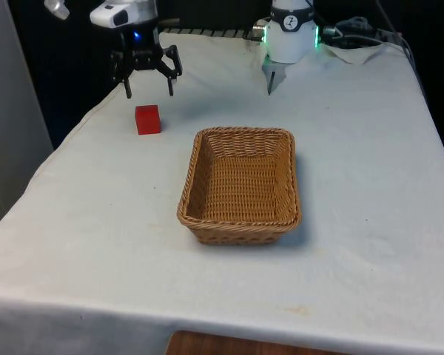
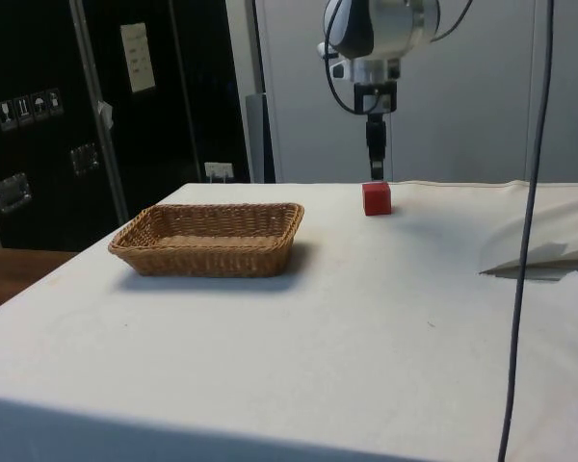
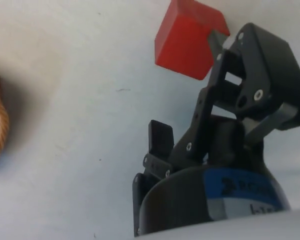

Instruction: Pick up the cube and place it into the basket.

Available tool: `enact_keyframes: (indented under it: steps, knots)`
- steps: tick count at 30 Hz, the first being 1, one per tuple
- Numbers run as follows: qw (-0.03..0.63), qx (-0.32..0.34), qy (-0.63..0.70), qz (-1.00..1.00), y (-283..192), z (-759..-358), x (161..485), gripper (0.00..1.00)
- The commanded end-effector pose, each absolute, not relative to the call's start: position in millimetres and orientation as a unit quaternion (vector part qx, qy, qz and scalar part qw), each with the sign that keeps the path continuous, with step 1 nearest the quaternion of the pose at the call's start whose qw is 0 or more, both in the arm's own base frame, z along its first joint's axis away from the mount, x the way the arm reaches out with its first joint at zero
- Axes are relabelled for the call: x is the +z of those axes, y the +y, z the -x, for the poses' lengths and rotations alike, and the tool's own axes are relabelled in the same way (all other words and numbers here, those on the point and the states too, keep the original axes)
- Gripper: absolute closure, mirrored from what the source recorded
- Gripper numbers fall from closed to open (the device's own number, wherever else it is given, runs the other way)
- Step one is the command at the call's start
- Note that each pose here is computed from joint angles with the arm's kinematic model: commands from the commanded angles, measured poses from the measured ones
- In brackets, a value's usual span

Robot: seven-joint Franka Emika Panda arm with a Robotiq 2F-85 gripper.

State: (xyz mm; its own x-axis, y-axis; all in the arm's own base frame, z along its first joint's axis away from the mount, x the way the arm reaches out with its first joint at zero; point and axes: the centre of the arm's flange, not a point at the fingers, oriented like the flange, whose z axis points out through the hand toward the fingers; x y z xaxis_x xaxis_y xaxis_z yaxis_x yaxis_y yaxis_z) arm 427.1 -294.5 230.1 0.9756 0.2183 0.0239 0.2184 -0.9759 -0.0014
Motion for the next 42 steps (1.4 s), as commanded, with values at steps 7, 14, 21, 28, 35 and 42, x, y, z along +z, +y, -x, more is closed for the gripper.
enact_keyframes:
  steps: [7, 14, 21, 28, 35, 42]
  knots:
    - [0.001, -0.021, -0.123, 0.992, -296, -427, 220, 0.0]
    - [0.0, -0.022, -0.136, 0.99, -301, -429, 214, 0.0]
    - [0.001, -0.021, -0.148, 0.989, -304, -431, 203, 0.0]
    - [0.006, -0.019, -0.154, 0.988, -303, -431, 192, 0.0]
    - [0.008, -0.018, -0.159, 0.987, -305, -432, 186, 0.0]
    - [0.008, -0.017, -0.163, 0.986, -308, -433, 183, 0.0]
